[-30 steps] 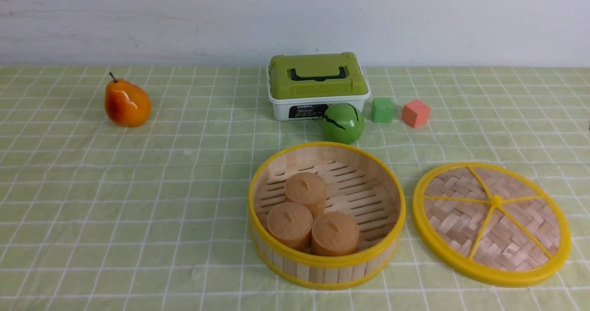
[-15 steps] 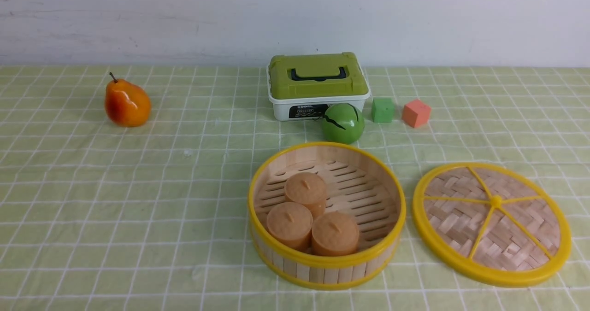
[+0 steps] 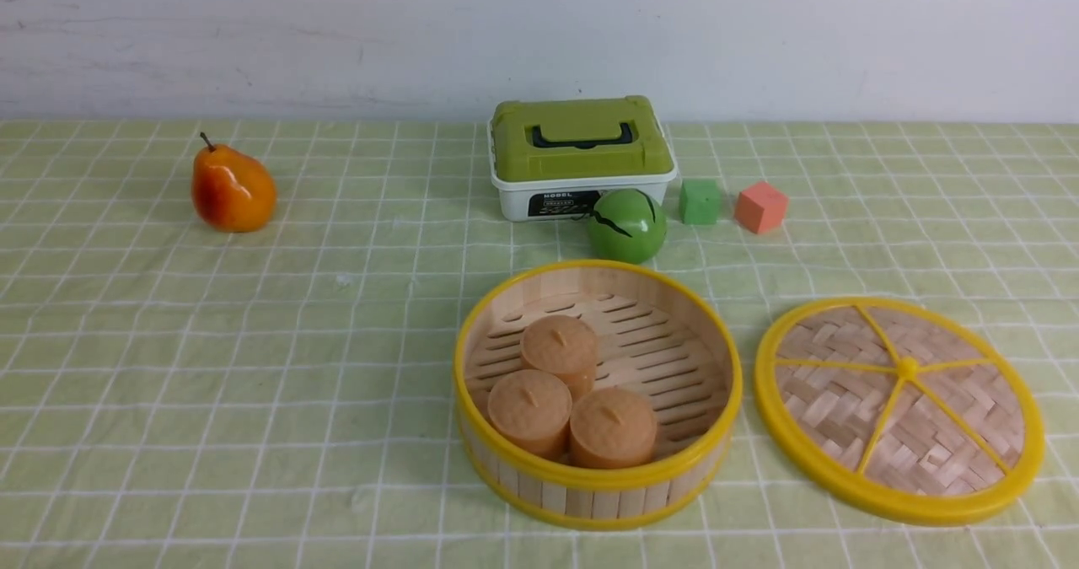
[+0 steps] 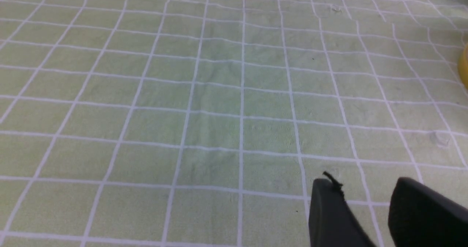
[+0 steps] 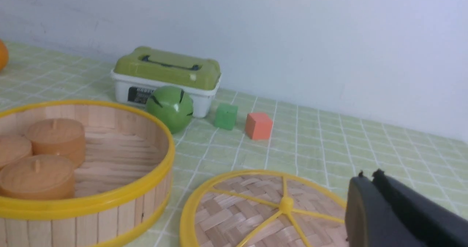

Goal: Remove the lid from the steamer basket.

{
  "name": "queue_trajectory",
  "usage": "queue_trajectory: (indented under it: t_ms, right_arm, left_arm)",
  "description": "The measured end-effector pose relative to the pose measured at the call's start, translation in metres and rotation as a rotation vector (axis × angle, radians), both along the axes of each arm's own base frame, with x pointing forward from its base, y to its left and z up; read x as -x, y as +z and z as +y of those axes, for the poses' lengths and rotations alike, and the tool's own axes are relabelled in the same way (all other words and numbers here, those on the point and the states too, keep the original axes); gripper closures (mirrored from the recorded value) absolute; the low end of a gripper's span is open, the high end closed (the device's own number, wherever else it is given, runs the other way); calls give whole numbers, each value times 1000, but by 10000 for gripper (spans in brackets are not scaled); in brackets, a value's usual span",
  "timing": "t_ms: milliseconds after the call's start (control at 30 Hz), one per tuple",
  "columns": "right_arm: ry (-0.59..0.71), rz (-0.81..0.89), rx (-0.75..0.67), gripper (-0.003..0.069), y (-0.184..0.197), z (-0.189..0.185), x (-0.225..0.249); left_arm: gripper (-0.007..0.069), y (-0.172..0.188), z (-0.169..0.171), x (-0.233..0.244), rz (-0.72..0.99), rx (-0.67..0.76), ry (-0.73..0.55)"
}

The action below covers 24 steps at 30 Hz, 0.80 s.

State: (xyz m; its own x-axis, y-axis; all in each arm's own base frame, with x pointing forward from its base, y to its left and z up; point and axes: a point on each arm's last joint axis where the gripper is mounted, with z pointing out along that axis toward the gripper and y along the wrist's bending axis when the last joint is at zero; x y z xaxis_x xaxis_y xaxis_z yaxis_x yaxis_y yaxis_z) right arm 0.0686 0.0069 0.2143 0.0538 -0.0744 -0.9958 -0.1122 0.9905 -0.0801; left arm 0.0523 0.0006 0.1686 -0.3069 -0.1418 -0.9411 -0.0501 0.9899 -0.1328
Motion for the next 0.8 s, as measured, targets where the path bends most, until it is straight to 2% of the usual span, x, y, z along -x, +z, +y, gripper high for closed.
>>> queue_trajectory:
  t_ms: [100, 233, 267, 367, 500, 800]
  right_arm:
    - [-19, -21, -28, 657, -5, -2, 1]
    - [-43, 34, -102, 652, -10, -3, 2]
    - [-81, 86, -149, 650, -15, -5, 3]
    - [-151, 166, -170, 646, -24, -9, 6]
    - [-215, 212, -204, 643, -31, -13, 13]
    - [-200, 350, -236, 638, -41, -10, 16]
  left_arm:
    - [386, 0, 0, 0, 0, 0, 0]
    - [386, 0, 0, 0, 0, 0, 0]
    - [386, 0, 0, 0, 0, 0, 0]
    - [386, 0, 0, 0, 0, 0, 0]
    - [386, 0, 0, 0, 0, 0, 0]
    - [386, 0, 0, 0, 0, 0, 0]
